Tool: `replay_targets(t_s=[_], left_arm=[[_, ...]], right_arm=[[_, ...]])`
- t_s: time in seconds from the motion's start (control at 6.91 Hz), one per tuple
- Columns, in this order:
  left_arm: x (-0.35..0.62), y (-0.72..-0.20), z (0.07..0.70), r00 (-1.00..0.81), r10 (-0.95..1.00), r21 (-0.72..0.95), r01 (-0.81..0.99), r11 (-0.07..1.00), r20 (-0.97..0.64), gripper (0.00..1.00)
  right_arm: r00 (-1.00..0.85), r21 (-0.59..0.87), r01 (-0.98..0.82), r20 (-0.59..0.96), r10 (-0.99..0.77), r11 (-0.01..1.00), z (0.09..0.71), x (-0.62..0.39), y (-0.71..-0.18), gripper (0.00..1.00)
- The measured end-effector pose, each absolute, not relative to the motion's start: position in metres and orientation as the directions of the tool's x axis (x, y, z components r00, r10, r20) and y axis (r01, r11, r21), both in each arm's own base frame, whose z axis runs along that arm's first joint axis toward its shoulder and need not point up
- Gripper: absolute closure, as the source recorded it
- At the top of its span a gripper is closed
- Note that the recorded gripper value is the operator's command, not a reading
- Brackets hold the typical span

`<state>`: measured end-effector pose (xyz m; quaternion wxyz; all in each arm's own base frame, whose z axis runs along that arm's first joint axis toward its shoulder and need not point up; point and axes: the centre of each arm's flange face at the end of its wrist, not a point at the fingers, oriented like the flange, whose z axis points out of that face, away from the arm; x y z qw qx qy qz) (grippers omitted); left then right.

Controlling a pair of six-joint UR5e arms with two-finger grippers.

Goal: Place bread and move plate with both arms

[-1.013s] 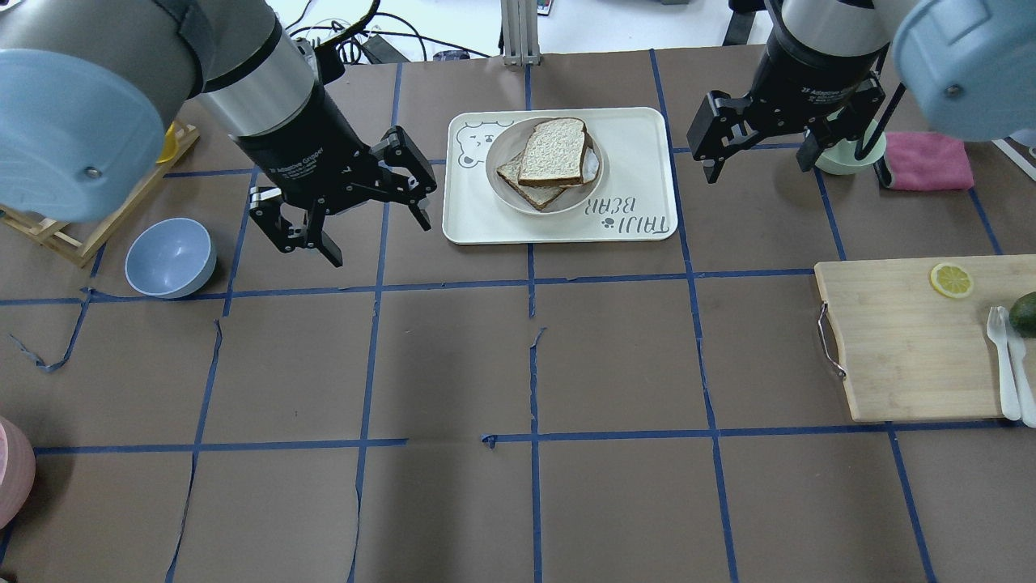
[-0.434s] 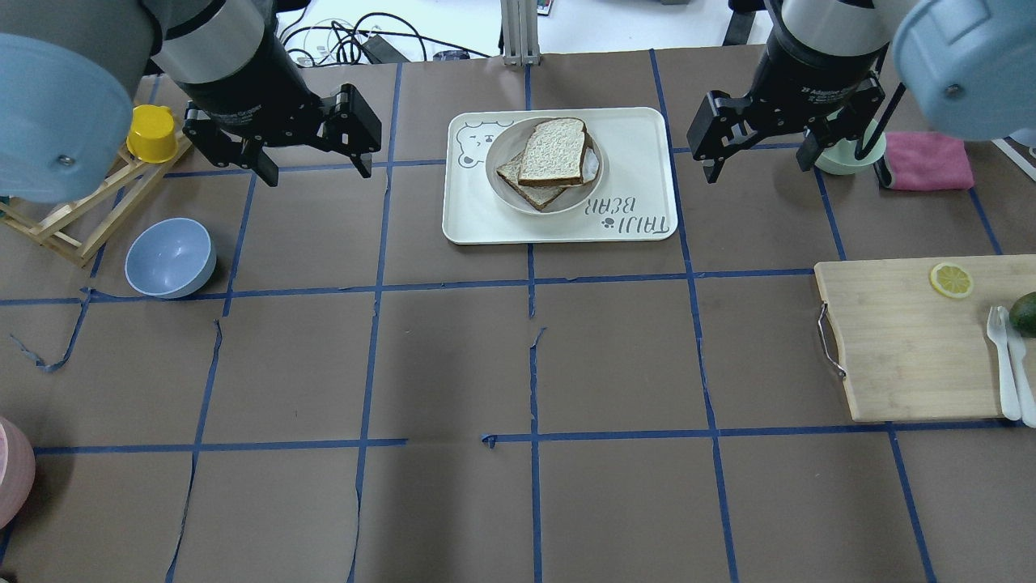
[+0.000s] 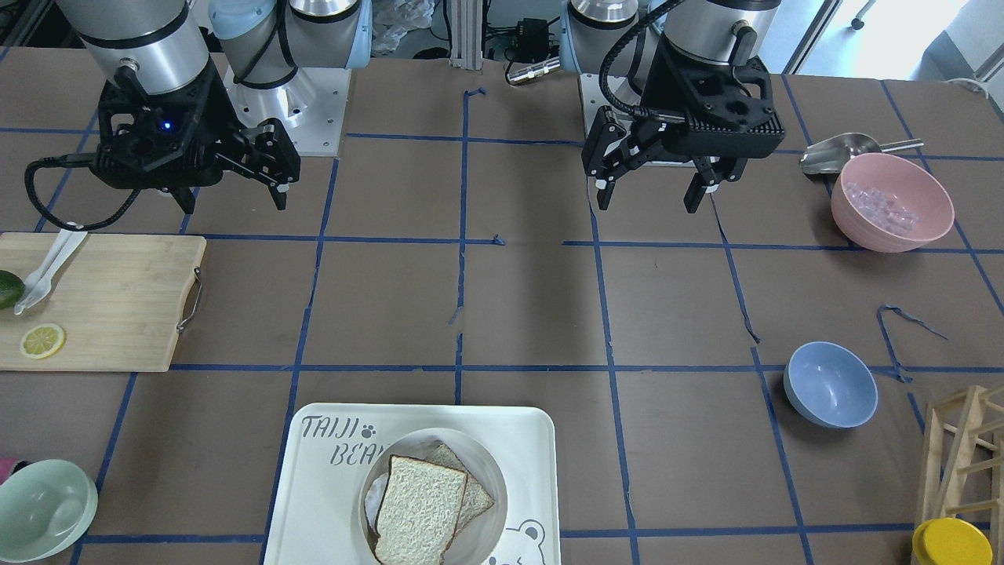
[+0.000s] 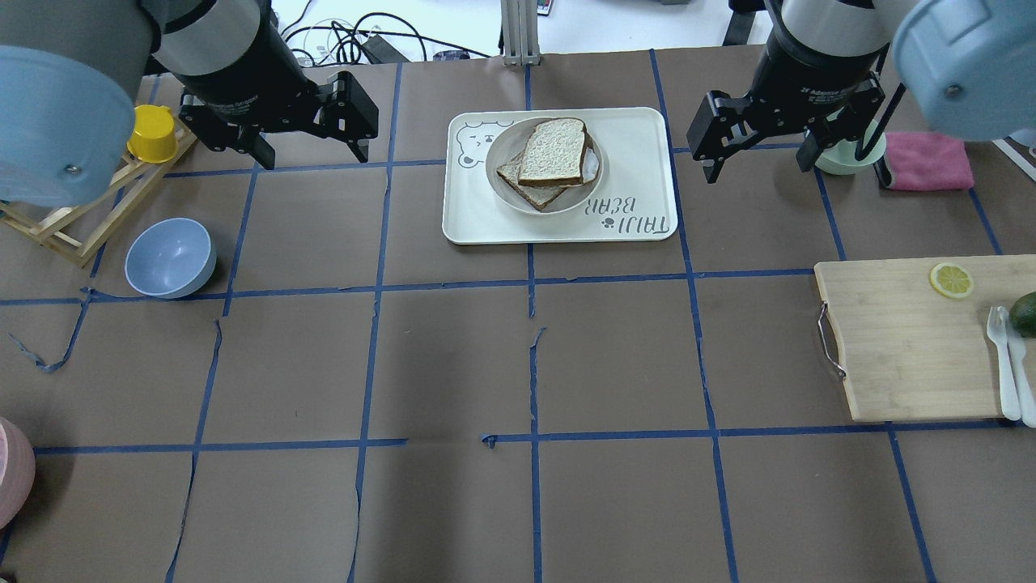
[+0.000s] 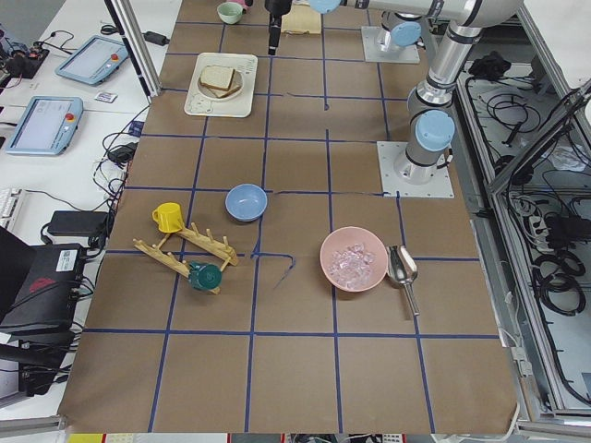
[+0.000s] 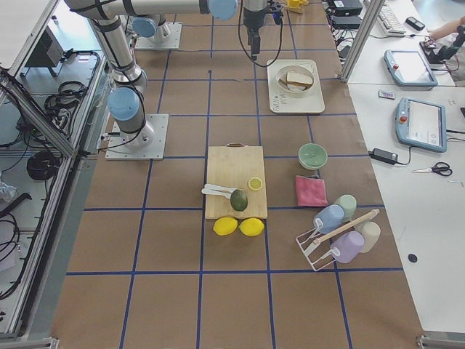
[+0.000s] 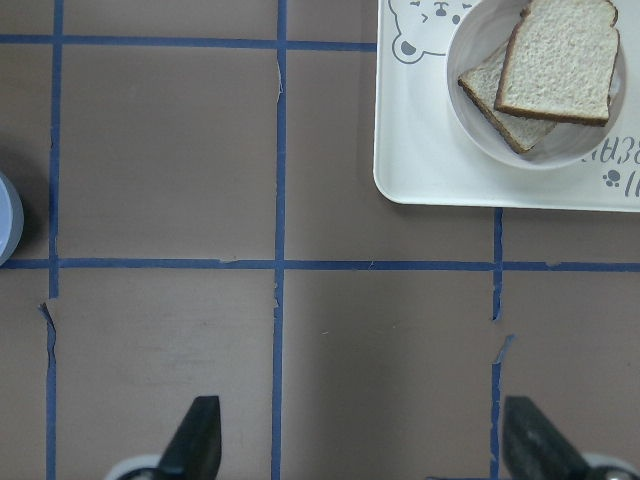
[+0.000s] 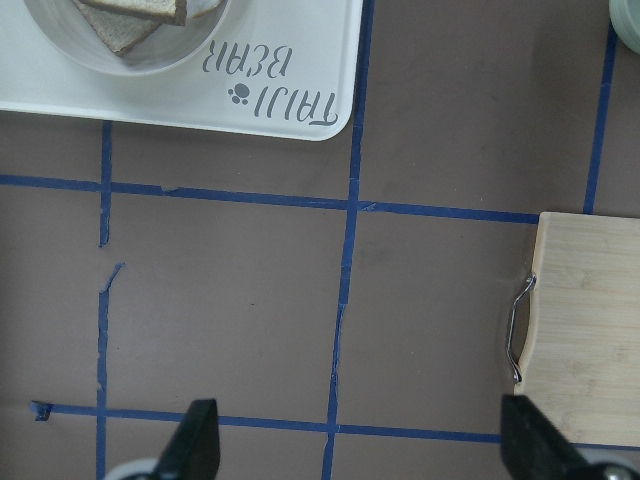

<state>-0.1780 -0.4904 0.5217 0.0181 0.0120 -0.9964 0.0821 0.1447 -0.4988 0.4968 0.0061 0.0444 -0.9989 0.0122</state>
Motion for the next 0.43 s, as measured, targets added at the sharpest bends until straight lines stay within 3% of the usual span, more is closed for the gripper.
replay_targets(t_s=[0.43], left_arm=[[-0.1779,-0.4892,0.5174,-0.999,-0.021,-0.159,-0.027,0.987,0.038,0.00]], right_arm=[[-0.996,-0.024,-0.089,0.014,-0.088,0.996,0.4969,0.1446,-0.4989,0.00]])
